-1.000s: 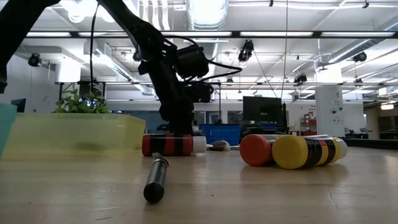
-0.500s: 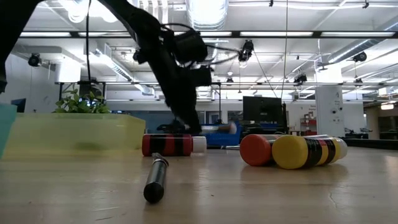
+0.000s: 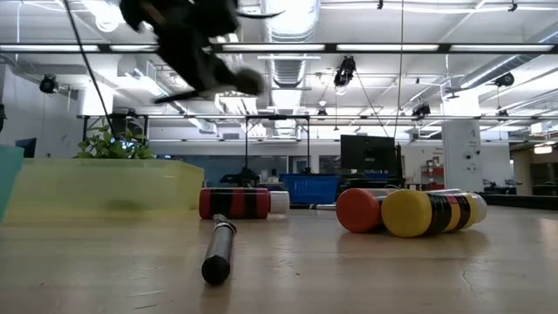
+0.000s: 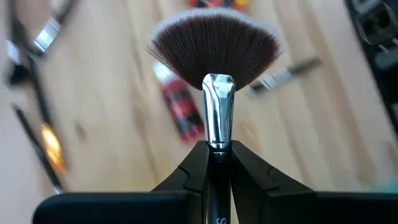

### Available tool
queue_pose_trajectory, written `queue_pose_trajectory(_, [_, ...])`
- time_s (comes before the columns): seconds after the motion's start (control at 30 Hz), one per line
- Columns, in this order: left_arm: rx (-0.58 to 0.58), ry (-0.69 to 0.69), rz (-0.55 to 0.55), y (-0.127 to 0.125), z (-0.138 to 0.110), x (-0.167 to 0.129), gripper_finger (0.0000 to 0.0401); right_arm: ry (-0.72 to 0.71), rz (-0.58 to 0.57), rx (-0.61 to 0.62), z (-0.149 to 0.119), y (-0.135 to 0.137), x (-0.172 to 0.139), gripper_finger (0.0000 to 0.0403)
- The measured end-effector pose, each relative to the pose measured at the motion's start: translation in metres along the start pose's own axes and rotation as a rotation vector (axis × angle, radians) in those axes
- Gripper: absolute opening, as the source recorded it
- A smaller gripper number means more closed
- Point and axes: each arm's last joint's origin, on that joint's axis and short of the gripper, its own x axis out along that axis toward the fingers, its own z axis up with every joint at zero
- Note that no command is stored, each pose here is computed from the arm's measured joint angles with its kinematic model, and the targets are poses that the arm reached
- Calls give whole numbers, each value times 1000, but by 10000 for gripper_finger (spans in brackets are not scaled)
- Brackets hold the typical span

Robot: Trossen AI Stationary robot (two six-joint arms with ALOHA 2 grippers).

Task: Pick & Place Paint Supplies
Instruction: Put the highlighter brush into the blue bin

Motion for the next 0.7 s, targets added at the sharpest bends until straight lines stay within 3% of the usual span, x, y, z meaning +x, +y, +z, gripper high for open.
queue_pose_trajectory(0.2, [-33, 31, -78, -60, -44, -17, 46, -1, 1, 7, 0, 0, 0, 171])
queue_pose_trajectory(0.43, [-71, 87, -194, -125, -103, -12, 46, -2, 2, 19, 0, 0, 0, 171])
queue_pose_trajectory(0.7, [-149, 159, -199, -171, -159, 8, 47, -2, 2, 40, 0, 0, 0, 171])
